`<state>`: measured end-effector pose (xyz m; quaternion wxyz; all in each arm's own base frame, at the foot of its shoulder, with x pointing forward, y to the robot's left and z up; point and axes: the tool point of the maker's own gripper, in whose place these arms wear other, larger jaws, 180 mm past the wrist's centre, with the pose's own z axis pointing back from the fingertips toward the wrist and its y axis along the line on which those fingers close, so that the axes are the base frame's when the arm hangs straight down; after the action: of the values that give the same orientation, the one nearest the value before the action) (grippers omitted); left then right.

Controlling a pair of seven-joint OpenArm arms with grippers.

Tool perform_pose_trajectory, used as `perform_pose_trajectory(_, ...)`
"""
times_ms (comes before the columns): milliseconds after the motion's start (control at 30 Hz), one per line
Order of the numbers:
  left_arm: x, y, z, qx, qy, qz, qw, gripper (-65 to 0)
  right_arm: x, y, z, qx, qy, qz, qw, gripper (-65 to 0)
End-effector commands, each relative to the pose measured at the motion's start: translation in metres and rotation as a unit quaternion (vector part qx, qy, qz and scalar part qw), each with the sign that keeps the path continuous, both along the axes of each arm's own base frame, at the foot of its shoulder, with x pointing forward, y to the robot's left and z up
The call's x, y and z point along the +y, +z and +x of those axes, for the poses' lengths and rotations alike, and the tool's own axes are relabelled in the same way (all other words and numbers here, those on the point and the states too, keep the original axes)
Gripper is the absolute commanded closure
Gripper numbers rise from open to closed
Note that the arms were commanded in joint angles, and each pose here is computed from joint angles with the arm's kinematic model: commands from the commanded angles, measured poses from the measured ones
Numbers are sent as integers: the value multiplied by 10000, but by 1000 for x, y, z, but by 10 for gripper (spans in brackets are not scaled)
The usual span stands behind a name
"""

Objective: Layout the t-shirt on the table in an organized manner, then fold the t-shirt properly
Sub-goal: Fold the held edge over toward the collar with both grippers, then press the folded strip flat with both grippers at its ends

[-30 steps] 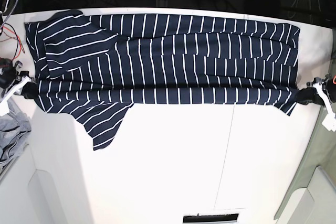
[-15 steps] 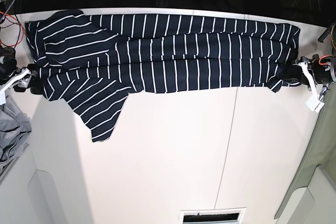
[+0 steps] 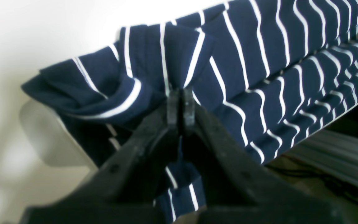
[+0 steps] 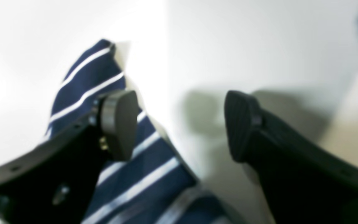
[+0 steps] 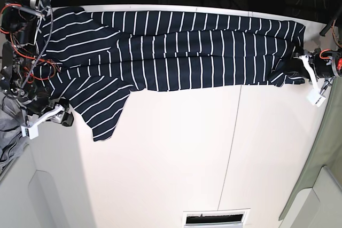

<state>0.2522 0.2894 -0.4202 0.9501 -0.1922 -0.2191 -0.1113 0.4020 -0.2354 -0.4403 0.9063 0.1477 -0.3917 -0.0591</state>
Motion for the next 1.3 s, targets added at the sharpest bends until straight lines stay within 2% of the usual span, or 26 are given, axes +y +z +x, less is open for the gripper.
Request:
perform_pose_trajectory(0,8,14,11,-203,-5,45,9998,0,-2,12,15,-205,-60,79,9997,-432)
perform_pose_trajectory(200,7,15,13,-256,13,23,9997,0,46,-9,8,83,405,505,9979,-430)
perform_pose_trajectory(300,7,15,13,-258,14,24,9997,0,70,-14,3,192,696,589,9956,-430)
perform_pose_trajectory(433,7,15,13,-256,13,27,9997,0,102,-22,-4,358,1210,481,9908,-425)
perform_pose_trajectory(467,7,15,13,-256,13,25,9997,0,109,-23,-5,373,1328,441,9895,-390)
perform_pose_trajectory(500,7,15,13,-257,13,25,9997,0,116,-23,-6,375,1444,405,9880,-325)
perform_pose_trajectory(600,6,16,13,-269,23,0,9996,0,126,-18,-4,327,1640,326,9854,-21)
perform_pose_trajectory(633,5,17,14,-285,41,-52,9996,0,127,-15,-3,331,1679,302,9848,0)
perform_pose_trajectory(833,2,21,15,-286,17,-132,9995,0,122,18,-3,390,1873,252,9812,0)
perform_pose_trajectory(967,3,29,11,-148,-120,-138,9997,0,108,54,-19,42,1783,319,9834,0)
perform_pose_trajectory(1133,-3,47,10,-95,-321,-279,9991,0,84,71,-69,27,1851,381,9820,0)
perform_pose_trajectory(1267,6,51,8,-72,-327,-163,9993,0,70,68,-114,140,1841,129,9827,0)
